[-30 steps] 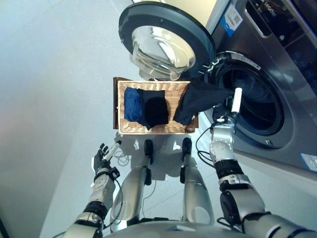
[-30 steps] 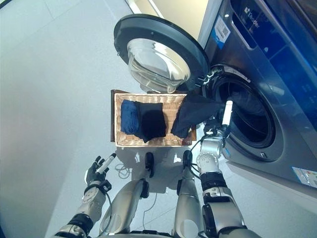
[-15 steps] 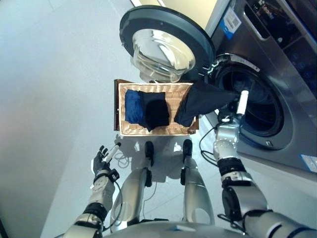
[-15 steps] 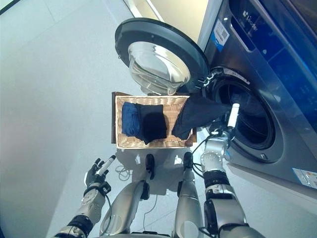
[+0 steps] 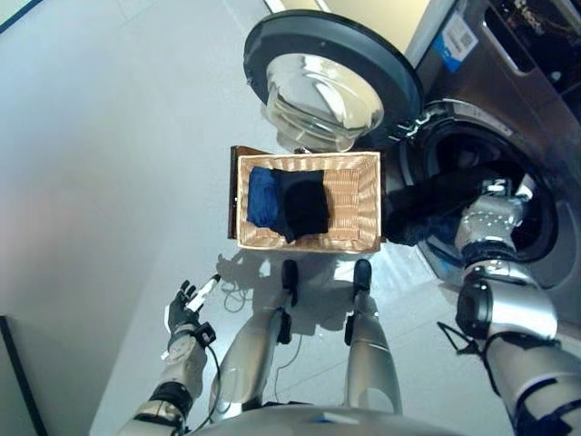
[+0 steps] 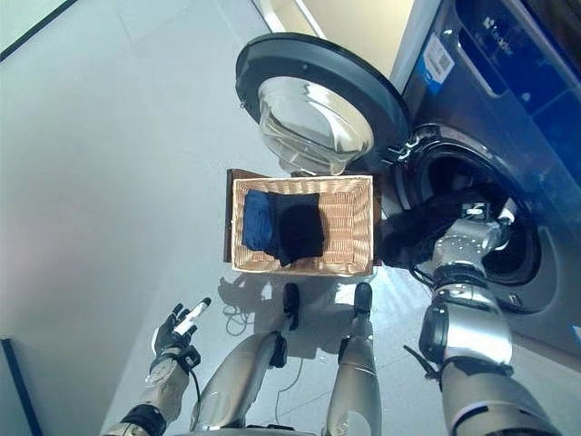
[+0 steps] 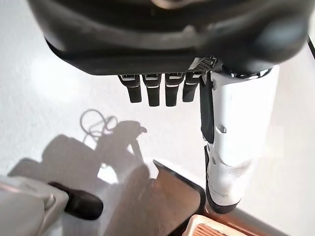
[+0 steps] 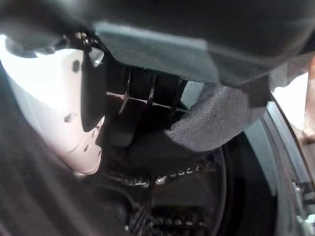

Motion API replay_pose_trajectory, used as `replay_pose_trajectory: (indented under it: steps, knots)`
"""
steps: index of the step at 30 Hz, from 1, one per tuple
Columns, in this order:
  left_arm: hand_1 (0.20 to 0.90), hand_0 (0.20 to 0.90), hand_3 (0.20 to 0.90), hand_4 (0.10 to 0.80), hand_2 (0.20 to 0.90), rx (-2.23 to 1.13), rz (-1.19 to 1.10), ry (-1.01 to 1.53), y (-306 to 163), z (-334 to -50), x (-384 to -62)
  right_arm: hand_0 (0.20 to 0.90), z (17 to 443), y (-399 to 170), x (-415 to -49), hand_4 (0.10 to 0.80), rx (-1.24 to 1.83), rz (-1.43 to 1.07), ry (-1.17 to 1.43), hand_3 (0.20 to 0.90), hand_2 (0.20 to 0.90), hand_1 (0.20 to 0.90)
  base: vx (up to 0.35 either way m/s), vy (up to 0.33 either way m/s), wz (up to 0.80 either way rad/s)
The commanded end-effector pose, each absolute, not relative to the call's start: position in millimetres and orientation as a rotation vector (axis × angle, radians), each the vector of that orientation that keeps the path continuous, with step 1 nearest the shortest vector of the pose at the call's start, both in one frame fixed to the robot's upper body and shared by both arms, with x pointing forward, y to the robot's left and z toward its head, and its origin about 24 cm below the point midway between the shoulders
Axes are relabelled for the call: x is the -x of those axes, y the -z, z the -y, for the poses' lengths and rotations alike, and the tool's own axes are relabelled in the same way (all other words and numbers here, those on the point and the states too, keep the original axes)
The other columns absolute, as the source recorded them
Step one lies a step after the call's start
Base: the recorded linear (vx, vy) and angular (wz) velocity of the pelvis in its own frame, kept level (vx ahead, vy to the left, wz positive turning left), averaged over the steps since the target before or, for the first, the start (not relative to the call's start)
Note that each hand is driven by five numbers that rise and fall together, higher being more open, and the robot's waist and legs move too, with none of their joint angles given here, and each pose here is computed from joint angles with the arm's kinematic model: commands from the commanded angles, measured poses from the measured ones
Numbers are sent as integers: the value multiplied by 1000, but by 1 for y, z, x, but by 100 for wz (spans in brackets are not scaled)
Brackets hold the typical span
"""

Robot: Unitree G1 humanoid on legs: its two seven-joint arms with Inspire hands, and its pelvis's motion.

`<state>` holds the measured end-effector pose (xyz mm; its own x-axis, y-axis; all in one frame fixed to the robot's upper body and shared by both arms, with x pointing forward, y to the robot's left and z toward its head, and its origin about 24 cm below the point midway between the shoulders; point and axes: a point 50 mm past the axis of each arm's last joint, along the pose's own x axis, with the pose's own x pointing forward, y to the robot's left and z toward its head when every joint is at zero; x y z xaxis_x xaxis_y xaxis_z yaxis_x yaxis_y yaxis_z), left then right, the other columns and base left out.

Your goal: Pick up the clothes and place them into the washing machine

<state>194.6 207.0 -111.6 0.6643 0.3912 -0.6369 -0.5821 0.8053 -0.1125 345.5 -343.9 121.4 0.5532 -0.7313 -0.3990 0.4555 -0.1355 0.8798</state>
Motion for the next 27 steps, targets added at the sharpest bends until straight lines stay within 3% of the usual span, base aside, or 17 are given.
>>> replay_pose_trajectory:
  steps: [1,6,27]
  knots:
    - [900,900,900,800,900,235,-629,-596,112,-228,-183,200,423,-285,-292,300,-1184,942,973,200,200,200,0,0,0]
    - [900,900,900,800,900,238,-644,-598,115,-226,-179,200,428,-302,-281,300,-1215,1008,1009,200,200,200,6,2,-3]
    - [900,900,900,800,900,261,-628,-558,114,-217,-181,200,424,-295,-296,300,-1040,820,1035,200,200,200,0,0,0]
